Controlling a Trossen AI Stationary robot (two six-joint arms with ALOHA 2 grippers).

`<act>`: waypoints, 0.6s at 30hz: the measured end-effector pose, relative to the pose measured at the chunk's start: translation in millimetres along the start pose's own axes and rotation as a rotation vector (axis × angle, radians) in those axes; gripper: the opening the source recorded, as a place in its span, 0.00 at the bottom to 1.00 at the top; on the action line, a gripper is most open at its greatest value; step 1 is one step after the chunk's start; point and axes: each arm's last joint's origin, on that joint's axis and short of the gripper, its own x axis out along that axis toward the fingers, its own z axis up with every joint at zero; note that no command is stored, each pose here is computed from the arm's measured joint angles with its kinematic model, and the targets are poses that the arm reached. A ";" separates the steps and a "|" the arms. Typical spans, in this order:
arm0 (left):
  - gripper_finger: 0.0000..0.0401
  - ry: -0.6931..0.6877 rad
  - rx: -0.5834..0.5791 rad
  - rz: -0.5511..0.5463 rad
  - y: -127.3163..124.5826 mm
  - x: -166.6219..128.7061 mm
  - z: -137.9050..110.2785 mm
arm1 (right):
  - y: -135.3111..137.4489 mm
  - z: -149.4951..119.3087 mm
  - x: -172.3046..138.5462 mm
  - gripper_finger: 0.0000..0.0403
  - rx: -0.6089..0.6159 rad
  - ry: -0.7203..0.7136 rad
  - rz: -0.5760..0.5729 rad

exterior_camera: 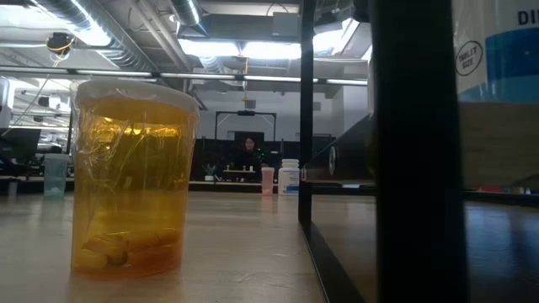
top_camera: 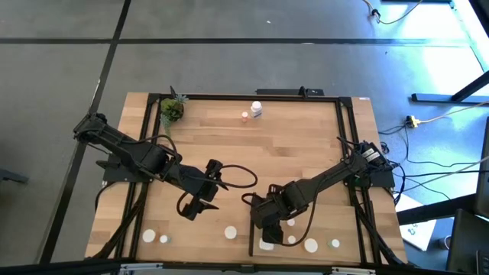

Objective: Pick and place medicine bottles onto shelf by color
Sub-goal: Put the top right pink pill bottle on the shelf

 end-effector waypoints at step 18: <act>0.73 0.000 0.000 0.000 0.0 0.0 0.0 | 1.6 0.5 0.9 0.76 0.027 0.012 0.040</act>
